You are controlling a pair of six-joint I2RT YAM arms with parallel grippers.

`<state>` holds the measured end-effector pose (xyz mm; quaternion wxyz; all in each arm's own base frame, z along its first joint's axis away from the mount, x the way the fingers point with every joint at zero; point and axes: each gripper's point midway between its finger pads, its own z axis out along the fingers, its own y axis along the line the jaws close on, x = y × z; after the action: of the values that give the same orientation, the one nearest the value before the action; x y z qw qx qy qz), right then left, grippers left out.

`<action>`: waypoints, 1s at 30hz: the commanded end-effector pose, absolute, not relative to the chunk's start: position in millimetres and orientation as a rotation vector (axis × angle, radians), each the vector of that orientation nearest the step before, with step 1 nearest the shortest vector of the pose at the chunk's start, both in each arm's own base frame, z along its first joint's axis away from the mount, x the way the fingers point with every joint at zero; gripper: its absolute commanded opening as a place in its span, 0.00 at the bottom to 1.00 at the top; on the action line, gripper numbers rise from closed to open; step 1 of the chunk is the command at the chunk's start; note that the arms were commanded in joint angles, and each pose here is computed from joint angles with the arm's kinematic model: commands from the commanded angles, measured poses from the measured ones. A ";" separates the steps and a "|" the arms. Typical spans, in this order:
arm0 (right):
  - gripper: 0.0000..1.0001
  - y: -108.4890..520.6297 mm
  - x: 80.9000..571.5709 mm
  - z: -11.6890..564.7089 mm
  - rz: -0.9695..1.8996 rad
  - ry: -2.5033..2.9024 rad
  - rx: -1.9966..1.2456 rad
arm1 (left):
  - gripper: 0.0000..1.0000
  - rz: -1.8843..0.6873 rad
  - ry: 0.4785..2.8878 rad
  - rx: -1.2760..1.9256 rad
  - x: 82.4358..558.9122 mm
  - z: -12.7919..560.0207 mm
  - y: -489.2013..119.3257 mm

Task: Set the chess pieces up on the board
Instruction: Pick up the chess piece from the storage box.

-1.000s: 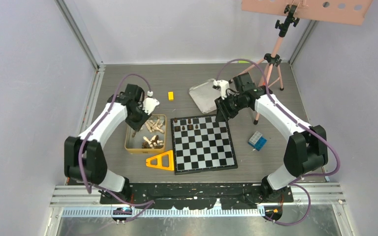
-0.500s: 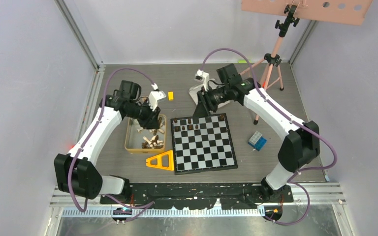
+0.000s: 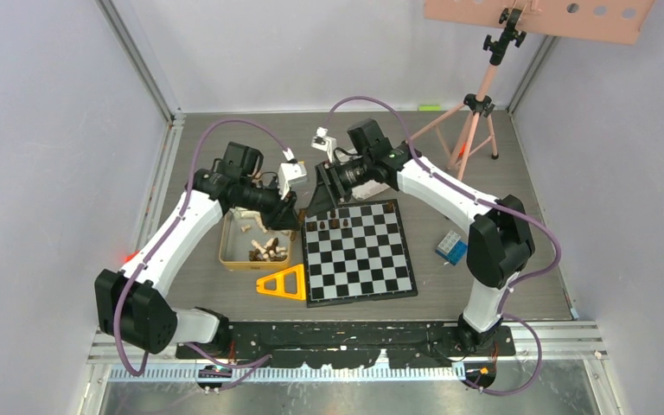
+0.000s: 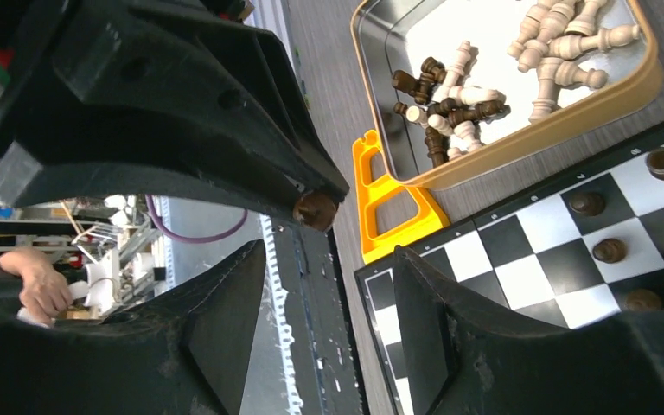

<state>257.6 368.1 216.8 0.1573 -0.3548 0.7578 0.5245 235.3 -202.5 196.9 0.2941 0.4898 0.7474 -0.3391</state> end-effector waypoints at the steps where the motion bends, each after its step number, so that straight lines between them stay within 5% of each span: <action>1: 0.62 386.2 259.5 240.9 1.573 2.084 -1.019 | 0.18 -0.916 1.881 1.323 235.7 217.4 -212.7; 10: 0.55 397.7 255.8 230.2 1.590 2.121 -1.022 | 0.18 -0.902 1.894 1.336 234.1 210.9 -213.5; 30: 0.01 384.7 266.1 239.9 1.545 2.119 -0.980 | 0.22 -0.828 1.963 1.355 237.7 185.7 -203.6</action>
<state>253.5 389.3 204.7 0.1198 -0.3331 0.7649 0.5382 236.5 -206.7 190.3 0.2990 0.5033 0.7417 -0.3273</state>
